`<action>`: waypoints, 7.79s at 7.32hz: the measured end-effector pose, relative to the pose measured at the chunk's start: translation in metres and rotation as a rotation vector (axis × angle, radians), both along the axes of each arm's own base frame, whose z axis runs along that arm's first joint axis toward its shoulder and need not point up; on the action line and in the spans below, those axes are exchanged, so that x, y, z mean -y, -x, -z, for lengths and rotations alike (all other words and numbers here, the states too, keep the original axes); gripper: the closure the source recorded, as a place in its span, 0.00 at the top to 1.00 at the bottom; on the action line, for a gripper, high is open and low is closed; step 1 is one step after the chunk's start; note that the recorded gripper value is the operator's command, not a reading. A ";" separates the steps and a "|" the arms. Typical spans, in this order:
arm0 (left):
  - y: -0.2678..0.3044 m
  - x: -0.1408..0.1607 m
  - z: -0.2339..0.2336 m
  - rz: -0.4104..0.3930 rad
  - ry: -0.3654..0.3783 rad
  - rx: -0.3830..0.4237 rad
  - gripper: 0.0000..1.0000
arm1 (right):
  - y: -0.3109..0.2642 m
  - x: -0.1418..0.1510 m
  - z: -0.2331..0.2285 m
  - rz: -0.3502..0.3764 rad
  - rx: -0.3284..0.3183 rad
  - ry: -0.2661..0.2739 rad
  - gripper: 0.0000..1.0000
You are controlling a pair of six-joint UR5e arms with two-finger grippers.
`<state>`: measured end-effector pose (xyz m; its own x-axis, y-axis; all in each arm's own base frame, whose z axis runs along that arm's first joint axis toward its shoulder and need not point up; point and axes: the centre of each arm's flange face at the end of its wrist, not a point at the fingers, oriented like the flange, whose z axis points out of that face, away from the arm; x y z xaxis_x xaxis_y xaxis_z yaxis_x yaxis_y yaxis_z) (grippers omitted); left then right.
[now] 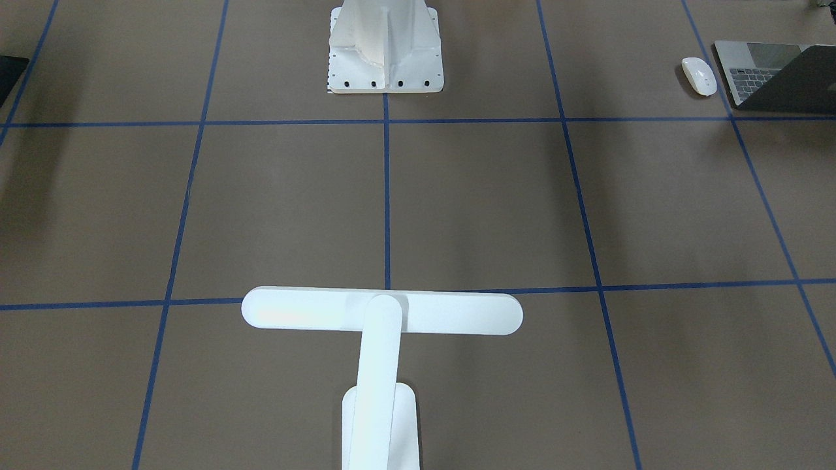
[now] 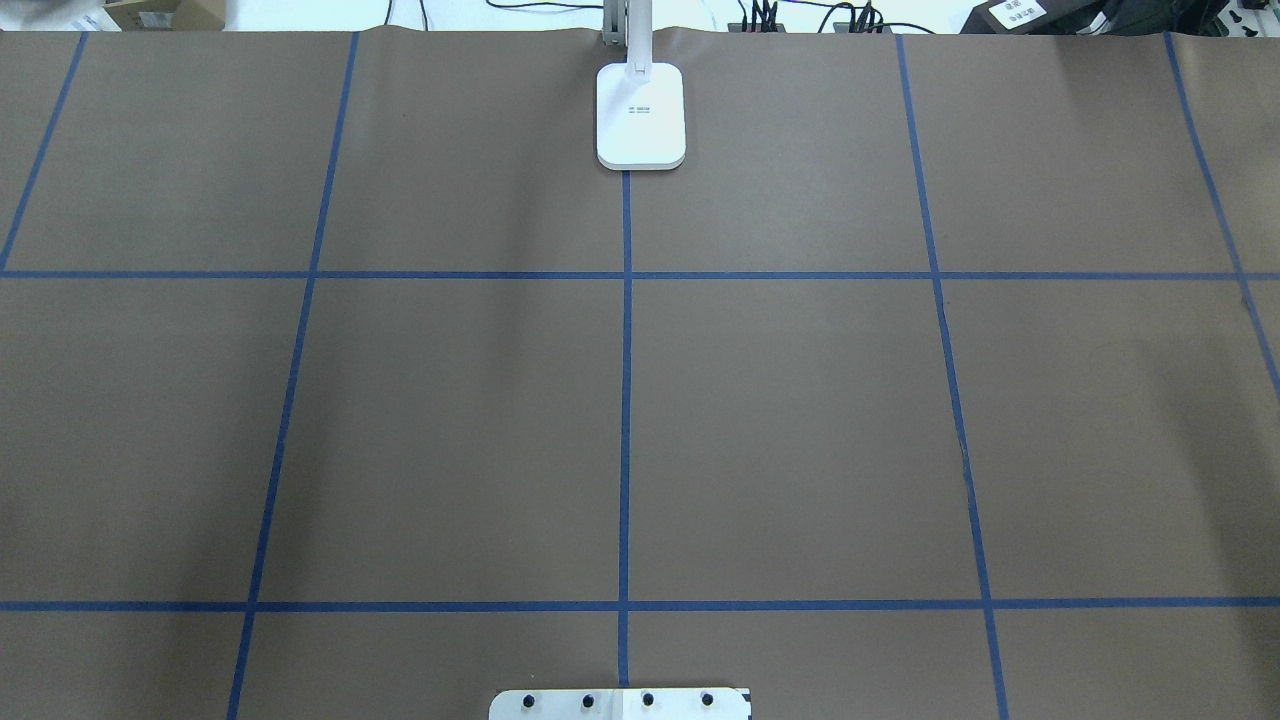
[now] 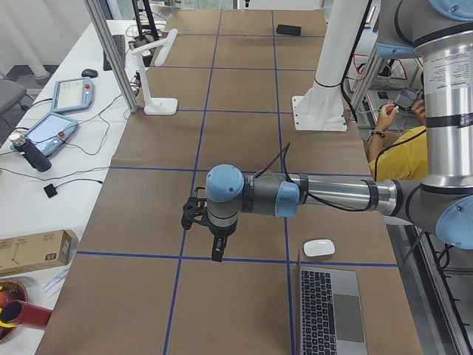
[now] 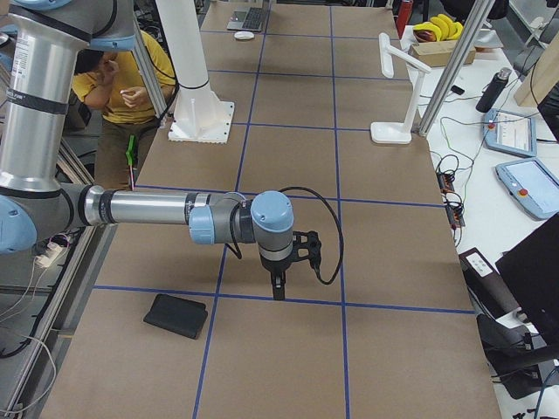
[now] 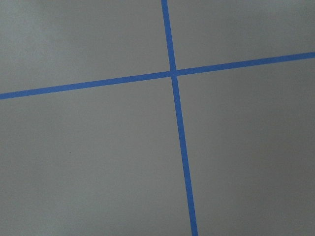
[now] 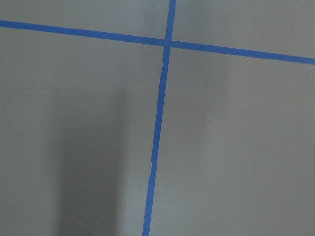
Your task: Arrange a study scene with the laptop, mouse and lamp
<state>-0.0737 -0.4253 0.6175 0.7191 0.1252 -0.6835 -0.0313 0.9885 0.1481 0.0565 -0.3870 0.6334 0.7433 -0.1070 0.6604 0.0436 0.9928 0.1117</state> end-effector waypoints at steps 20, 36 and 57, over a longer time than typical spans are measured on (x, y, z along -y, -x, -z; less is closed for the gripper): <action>0.110 -0.194 -0.114 0.833 0.931 -0.102 1.00 | 0.000 -0.001 -0.002 0.001 0.000 0.003 1.00; 0.109 -0.169 -0.141 1.013 1.229 -0.370 0.00 | 0.000 0.000 -0.002 0.000 -0.001 0.004 1.00; -0.354 0.149 0.467 1.082 1.232 -0.452 0.00 | 0.000 0.000 -0.002 -0.002 0.000 0.008 1.00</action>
